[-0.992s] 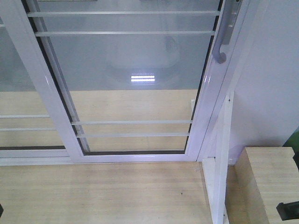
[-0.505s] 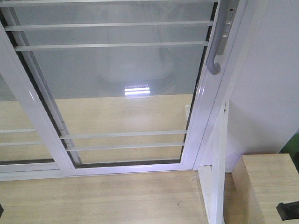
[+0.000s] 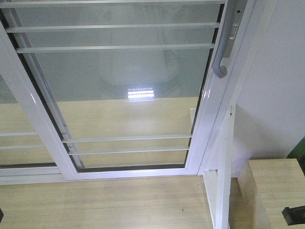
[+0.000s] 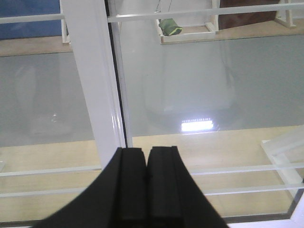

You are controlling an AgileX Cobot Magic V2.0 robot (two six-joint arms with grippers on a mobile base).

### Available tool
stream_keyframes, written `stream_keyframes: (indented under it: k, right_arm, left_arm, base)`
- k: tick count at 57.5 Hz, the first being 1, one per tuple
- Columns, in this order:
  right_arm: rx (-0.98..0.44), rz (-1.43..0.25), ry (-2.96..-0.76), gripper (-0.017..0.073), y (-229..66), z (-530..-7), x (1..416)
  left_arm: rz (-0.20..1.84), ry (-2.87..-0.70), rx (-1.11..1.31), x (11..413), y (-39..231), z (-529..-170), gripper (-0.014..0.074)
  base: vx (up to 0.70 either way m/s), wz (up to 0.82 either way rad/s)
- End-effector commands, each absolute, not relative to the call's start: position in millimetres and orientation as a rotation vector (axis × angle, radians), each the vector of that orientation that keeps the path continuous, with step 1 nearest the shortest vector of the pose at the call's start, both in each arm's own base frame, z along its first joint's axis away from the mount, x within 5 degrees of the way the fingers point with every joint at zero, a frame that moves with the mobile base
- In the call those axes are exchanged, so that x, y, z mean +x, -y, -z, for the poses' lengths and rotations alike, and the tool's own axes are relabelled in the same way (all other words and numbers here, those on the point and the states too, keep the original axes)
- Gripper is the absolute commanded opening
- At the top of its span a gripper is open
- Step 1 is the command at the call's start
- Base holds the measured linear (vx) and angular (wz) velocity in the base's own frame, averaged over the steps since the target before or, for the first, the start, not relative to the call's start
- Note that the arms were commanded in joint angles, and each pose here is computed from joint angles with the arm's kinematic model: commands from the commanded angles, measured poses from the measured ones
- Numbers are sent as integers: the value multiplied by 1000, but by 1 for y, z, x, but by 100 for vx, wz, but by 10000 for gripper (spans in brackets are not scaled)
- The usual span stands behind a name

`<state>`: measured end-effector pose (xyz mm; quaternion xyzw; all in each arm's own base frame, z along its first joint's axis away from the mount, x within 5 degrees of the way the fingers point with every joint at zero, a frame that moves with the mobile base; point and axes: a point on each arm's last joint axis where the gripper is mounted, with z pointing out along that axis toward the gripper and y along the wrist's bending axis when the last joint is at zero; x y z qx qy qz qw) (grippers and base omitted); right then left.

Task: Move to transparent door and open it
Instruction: 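Raise the right gripper toward the vertical silver door handle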

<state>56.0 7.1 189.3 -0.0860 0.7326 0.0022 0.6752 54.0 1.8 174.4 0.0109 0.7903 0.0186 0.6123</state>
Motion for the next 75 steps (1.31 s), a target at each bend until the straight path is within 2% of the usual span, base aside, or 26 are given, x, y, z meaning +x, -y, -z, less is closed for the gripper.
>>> stream_keyframes:
  k: [1, 31, 48, 57, 66, 75]
  right_arm:
    - [-182, -4, -1572, -4, -7, -195, 57]
    - [-182, -4, -1573, -4, -7, -195, 57]
    - [-206, 25, -1555, -4, -7, -197, 57]
    - [-203, 22, -1556, -4, -7, -197, 57]
    - [-194, 23, -1502, -4, -6, -202, 57]
    - [-151, 15, -1337, -4, -5, -217, 54]
  left_arm:
    - [-31, -1748, 23, 55, -1, -178, -6]
    - [-38, -1743, 29, 55, -1, -179, -6]
    - [-27, -1560, 36, 56, 0, -195, -6]
    - [-26, -1541, 37, 56, 0, -197, -6]
    - [-27, -1542, 37, 56, 0, -197, -6]
    - [-7, -1464, 24, 56, 1, -205, -6]
  base:
    - [0, -1]
    - [0, 0]
    - [0, 0]
    - [0, 0]
    - [0, 0]
    - [0, 0]
